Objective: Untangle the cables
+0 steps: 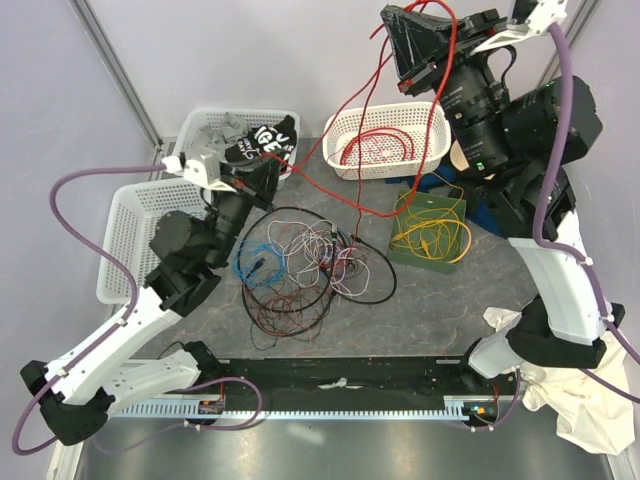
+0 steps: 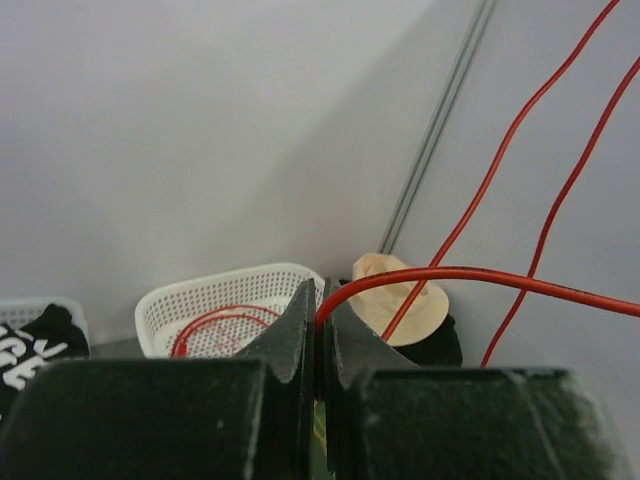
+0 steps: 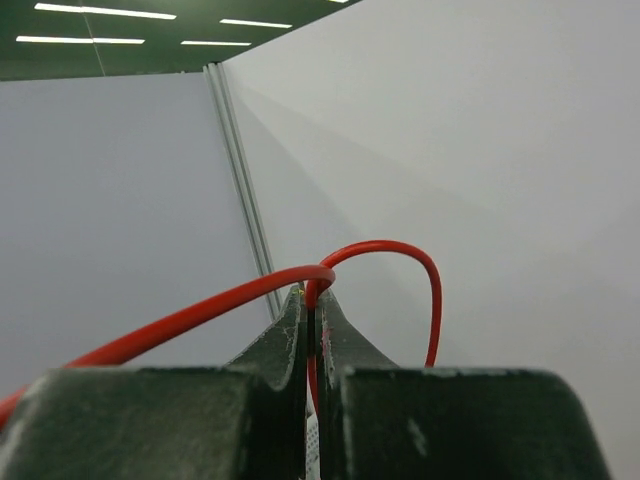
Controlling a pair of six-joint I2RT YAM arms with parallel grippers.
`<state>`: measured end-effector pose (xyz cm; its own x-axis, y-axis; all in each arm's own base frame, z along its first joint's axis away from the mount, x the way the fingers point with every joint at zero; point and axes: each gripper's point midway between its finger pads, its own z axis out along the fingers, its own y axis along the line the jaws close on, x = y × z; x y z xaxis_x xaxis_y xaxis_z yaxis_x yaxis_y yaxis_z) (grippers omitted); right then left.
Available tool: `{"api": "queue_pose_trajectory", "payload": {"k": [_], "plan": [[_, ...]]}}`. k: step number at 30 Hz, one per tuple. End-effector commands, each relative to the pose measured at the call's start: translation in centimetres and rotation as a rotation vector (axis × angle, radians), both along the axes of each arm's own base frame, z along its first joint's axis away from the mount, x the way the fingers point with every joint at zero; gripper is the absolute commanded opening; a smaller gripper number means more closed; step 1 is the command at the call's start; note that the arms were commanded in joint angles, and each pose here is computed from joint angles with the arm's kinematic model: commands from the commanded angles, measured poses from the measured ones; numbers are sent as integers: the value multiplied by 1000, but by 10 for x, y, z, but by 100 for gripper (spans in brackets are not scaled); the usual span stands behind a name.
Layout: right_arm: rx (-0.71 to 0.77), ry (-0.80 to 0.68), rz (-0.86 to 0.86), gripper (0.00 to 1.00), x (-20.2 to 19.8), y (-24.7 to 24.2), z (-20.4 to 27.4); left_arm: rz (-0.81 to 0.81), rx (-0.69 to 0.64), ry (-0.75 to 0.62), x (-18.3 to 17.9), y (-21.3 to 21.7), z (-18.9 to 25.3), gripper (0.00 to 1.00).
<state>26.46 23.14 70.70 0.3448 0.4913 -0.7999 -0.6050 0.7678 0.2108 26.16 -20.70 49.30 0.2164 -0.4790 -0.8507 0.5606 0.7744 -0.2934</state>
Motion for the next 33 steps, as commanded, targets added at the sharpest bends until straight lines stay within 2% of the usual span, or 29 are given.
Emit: {"api": "queue_pose_trajectory", "payload": {"k": [1, 4, 7, 11, 13, 15, 16, 17, 20, 24, 31, 32, 33], "plan": [[23, -38, 8, 0, -8, -4, 12, 48, 3, 101, 15, 0, -55, 2], [45, -70, 16, 0, -13, -8, 21, 52, 68, 196, 27, -8, -110, 2], [83, -118, 33, 0, -25, -16, 35, 13, 108, 214, 29, -16, -133, 2], [101, -140, 66, 0, -34, -17, 43, -151, 214, 258, 23, -49, -170, 2], [79, -115, 60, 0, -28, -12, 34, -226, 228, 269, 15, -60, -193, 5], [65, -99, 37, 0, -25, -15, 28, -305, 167, 178, 2, -68, -183, 17], [51, -87, 37, 0, -21, -10, 22, -325, 160, 179, -4, -67, -197, 23], [43, -79, 33, 0, -19, -9, 18, -354, 118, 101, -11, -68, -183, 35], [29, -60, 29, 0, -15, -7, 13, -400, 115, 68, -21, -70, -192, 55], [24, -48, 36, 0, -13, -3, 9, -479, 81, -52, -41, -73, -184, 64], [-5, -7, 57, 0, -5, 10, -7, -572, 62, -75, -49, -90, -197, 78], [-6, -5, 62, 0, -6, 11, -8, -585, 69, -64, -48, -95, -203, 93], [-10, 5, 66, 0, -4, 13, -12, -593, 65, -68, -48, -99, -203, 93]]}}
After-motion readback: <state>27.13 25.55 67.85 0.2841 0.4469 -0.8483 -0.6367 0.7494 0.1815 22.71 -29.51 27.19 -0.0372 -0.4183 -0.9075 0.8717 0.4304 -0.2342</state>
